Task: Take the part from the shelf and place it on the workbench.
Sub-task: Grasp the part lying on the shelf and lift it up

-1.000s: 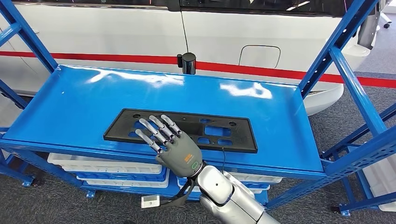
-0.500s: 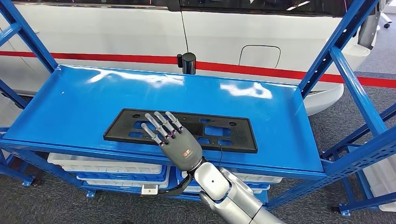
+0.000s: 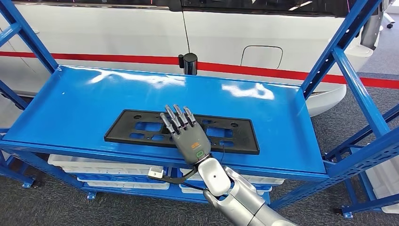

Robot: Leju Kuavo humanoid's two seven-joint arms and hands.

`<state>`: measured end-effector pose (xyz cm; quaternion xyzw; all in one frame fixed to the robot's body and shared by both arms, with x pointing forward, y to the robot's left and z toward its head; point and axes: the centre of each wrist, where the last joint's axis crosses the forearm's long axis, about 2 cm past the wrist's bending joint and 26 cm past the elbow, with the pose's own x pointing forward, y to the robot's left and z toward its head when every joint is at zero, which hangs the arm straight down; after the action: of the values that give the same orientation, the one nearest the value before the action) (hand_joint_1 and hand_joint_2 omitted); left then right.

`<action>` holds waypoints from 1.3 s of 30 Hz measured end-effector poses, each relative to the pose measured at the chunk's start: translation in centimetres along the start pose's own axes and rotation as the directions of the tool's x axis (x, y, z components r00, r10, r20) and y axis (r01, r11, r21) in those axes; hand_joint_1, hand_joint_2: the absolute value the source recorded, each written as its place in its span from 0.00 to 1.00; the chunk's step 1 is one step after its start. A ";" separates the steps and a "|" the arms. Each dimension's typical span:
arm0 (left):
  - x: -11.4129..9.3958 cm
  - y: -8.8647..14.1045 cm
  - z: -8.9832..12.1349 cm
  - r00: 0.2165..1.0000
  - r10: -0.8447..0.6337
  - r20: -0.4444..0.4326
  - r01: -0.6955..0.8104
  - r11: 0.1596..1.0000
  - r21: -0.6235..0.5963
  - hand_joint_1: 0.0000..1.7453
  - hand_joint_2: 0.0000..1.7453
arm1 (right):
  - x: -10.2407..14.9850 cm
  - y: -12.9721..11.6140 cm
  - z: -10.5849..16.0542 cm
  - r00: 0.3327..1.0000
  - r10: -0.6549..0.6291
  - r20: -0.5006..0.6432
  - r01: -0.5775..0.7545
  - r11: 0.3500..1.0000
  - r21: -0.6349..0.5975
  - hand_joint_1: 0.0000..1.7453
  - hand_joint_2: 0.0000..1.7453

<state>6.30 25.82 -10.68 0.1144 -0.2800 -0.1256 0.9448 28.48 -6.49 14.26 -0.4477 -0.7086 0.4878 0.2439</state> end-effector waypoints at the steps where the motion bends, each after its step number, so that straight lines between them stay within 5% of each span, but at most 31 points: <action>1: -0.1 0.0 0.0 1.000 0.001 0.000 -0.001 1.000 0.004 0.00 1.00 | -0.1 0.1 0.0 1.000 0.009 -0.009 -0.008 1.000 0.010 0.00 1.00; 12: -0.6 0.1 0.2 1.000 0.011 0.000 -0.011 0.999 0.042 0.00 1.00 | -0.6 0.7 -0.4 0.984 0.139 -0.110 -0.131 0.989 0.073 0.00 1.00; 21: -0.9 0.1 0.3 1.000 0.023 0.002 -0.023 0.998 0.057 0.00 1.00 | -0.8 1.0 -0.5 0.977 0.202 -0.067 -0.192 0.972 0.133 0.01 1.00; 22: -0.9 0.1 0.4 1.000 0.023 0.001 -0.023 0.998 0.058 0.00 1.00 | -0.8 1.0 -0.6 0.976 0.207 -0.063 -0.197 0.971 0.139 0.07 1.00; 26: -1.0 0.1 0.4 1.000 0.027 0.001 -0.027 0.998 0.060 0.00 1.00 | -0.7 1.1 -0.7 0.974 0.222 -0.038 -0.213 0.963 0.163 0.90 1.00; 28: -1.1 0.1 0.4 1.000 0.030 0.000 -0.030 0.998 0.062 0.00 1.00 | -0.6 1.2 -0.7 0.973 0.228 -0.026 -0.220 0.959 0.176 0.99 1.00; 39: -1.3 0.1 0.5 0.999 0.043 -0.003 -0.042 0.997 0.066 0.00 1.00 | -0.1 1.4 -0.8 0.974 0.228 0.012 -0.226 0.953 0.202 1.00 1.00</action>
<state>4.98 26.27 -10.86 0.1400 -0.2842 -0.0958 0.9437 29.70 -6.01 13.30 -0.5017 -0.5981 0.5794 0.2344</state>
